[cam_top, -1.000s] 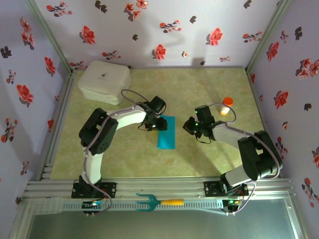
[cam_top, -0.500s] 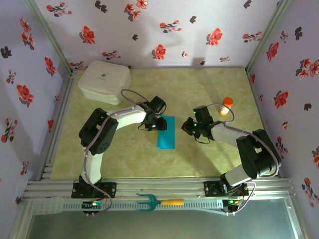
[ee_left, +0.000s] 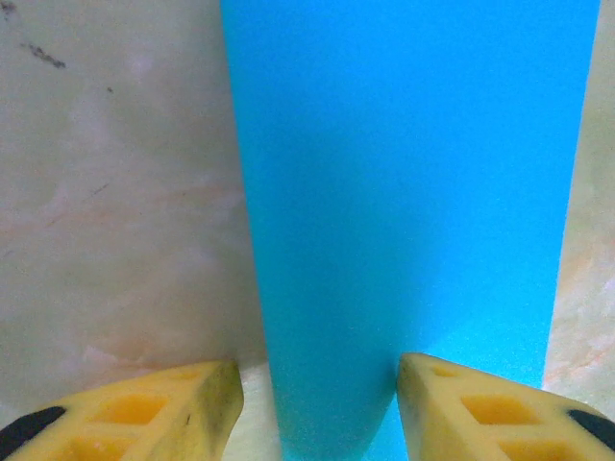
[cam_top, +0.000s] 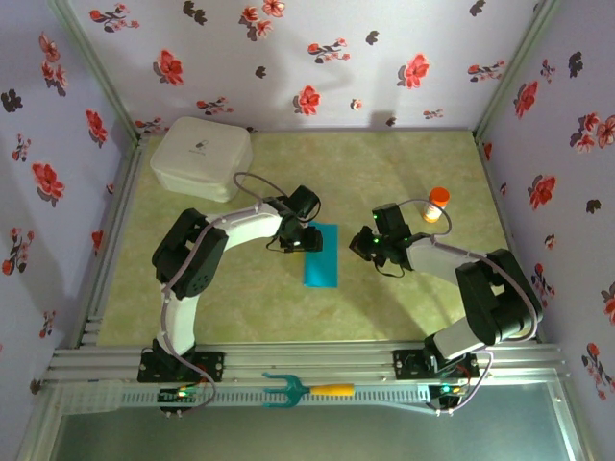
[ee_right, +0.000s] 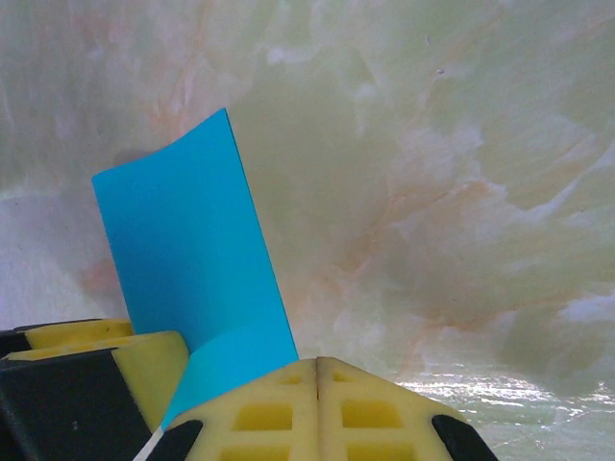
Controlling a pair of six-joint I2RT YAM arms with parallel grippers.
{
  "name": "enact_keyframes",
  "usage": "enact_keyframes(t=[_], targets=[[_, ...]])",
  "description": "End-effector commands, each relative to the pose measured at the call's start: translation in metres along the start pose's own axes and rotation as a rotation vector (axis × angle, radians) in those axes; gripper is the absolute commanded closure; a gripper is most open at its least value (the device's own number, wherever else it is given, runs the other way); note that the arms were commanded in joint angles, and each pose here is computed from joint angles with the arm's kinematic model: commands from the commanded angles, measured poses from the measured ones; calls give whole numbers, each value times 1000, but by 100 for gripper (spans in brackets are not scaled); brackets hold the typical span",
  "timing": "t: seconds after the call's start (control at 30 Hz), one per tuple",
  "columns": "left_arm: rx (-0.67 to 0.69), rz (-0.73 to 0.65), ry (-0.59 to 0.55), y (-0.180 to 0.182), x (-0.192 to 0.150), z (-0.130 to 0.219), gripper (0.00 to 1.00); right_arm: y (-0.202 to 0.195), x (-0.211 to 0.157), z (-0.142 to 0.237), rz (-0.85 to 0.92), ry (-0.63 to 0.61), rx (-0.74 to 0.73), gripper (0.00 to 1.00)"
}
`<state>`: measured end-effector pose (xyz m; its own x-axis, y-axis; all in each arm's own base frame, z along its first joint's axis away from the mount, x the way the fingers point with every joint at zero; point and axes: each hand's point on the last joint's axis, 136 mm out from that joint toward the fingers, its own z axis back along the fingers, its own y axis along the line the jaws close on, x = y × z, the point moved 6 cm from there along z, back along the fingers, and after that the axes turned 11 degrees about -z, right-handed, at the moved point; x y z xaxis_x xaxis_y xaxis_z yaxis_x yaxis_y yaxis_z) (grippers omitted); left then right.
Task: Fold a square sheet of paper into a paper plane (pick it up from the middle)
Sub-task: Hold the square sheet of paper at the center of the table.
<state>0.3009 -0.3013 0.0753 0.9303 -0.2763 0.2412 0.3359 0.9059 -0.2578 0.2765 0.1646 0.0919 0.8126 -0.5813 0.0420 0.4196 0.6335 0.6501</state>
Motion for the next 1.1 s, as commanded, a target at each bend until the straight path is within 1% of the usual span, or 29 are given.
enact_keyframes(t=[0.0, 0.27, 0.4, 0.57, 1.07], targets=[[154, -12, 47, 34, -13, -38, 49, 12, 1, -2, 8, 14, 32, 95], [159, -4, 47, 35, -13, -37, 49, 22, -5, -8, 41, 60, 56, 97], [158, 0, 42, 35, -13, -37, 53, 21, -5, -8, 44, 45, 35, 97], [160, 3, 39, 35, -13, -37, 52, 16, -4, -4, 42, 18, 11, 97], [162, -1, 55, 36, -14, -41, 50, 17, -4, -4, 41, 19, 9, 96]])
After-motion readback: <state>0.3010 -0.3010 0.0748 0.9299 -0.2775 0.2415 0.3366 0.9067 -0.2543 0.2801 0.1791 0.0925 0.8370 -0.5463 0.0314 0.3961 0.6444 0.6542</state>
